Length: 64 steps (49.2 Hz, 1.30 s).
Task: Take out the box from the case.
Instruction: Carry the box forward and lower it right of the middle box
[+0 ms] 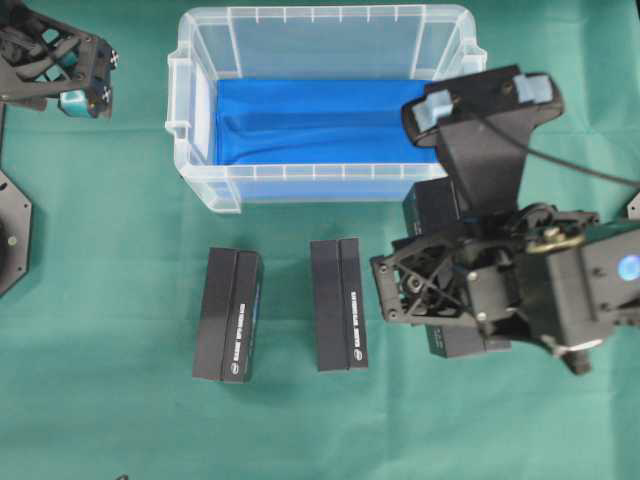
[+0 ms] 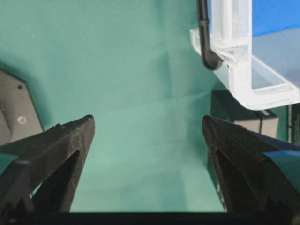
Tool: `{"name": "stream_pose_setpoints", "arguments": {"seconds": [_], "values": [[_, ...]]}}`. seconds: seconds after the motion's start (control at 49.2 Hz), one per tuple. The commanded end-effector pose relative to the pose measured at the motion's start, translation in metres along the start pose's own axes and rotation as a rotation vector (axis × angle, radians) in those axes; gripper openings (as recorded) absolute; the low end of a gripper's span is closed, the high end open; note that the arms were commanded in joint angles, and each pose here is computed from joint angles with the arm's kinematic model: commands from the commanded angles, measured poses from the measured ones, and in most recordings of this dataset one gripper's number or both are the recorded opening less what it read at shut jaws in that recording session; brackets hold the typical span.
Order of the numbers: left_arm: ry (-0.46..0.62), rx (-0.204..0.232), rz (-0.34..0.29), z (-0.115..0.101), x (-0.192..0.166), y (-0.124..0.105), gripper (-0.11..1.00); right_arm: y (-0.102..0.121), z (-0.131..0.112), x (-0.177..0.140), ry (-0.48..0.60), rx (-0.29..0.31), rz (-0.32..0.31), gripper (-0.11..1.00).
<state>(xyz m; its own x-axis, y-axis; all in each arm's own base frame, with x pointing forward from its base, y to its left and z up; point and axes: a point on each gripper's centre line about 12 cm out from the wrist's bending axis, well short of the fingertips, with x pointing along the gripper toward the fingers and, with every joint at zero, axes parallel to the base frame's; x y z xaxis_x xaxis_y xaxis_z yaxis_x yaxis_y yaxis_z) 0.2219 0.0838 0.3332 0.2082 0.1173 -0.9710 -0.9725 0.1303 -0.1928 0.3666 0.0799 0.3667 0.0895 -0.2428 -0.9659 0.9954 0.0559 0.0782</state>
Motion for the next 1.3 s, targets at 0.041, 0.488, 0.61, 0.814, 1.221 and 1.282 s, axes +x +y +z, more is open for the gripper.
{"name": "stream_pose_setpoints", "arguments": {"seconds": [0.041, 0.488, 0.61, 0.814, 1.221, 1.282], "values": [[-0.011, 0.004, -0.019, 0.001, -0.006, -0.002, 0.98, 0.0, -0.001, 0.004, -0.001, 0.01, 0.028, 0.68], [-0.009, 0.01, -0.018, 0.0, -0.005, -0.002, 0.98, -0.005, -0.025, 0.083, 0.037, 0.052, 0.044, 0.68], [-0.011, 0.009, -0.017, 0.001, -0.005, -0.002, 0.98, -0.01, -0.031, 0.1, 0.05, 0.062, 0.037, 0.68], [-0.011, 0.01, -0.017, 0.001, -0.005, -0.002, 0.98, -0.017, -0.041, 0.127, 0.094, 0.081, 0.046, 0.68], [-0.012, 0.009, -0.018, 0.001, -0.005, -0.003, 0.98, -0.02, -0.047, 0.145, 0.119, 0.08, 0.099, 0.68], [-0.011, 0.008, -0.022, 0.001, -0.006, -0.003, 0.98, -0.02, -0.047, 0.145, 0.12, 0.079, 0.099, 0.68]]}}
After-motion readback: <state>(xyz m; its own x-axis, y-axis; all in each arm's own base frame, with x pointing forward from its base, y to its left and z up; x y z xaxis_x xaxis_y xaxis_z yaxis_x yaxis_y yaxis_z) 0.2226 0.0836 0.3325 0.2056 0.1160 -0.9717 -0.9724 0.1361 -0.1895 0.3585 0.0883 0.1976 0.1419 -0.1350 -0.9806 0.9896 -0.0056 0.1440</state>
